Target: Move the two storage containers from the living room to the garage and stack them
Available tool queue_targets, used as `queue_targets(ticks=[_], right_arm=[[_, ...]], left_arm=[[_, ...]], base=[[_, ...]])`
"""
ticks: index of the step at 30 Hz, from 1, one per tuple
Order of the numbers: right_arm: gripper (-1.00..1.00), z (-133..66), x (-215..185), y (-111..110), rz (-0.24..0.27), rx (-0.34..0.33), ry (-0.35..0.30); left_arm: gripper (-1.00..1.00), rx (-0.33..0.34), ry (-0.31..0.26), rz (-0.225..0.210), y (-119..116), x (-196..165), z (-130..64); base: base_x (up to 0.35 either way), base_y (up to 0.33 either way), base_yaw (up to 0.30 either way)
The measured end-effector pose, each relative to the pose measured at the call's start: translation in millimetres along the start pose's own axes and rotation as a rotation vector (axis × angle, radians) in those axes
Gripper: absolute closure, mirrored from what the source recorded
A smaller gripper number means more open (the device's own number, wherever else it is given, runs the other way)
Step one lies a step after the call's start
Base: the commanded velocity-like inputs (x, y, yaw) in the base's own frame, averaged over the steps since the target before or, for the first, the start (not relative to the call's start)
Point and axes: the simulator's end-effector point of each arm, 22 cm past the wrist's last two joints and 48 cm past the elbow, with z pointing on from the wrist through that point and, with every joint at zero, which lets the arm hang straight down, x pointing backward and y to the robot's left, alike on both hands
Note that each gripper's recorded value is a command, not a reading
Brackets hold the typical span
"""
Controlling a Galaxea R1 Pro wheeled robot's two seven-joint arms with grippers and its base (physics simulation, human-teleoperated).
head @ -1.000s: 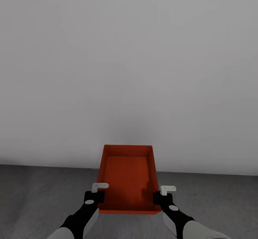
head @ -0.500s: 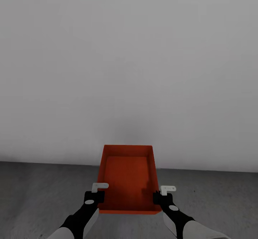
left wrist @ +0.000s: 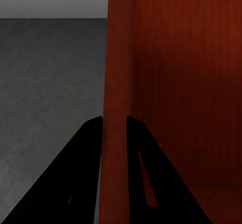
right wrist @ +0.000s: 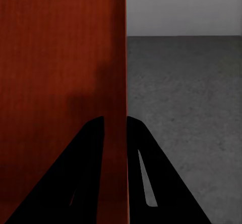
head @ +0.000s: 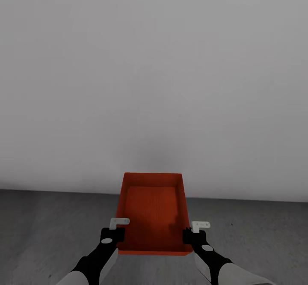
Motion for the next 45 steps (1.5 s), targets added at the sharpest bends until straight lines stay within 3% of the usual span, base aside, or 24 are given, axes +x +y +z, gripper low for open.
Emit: queue_targets(ticks=[10, 45], right_arm=[[1.0, 2.7, 8, -1, 0.0, 0.001, 0.016], [1.0, 48.1, 73, -5, 0.001, 0.003, 0.079]], left_arm=[[1.0, 0.0, 0.015, 0.001, -1, 8, 3.3], [1.0, 0.002, 0.077, 0.01, -9, 68, 53.4]], base=[[0.0, 0.0, 0.0], [0.0, 0.0, 0.0]])
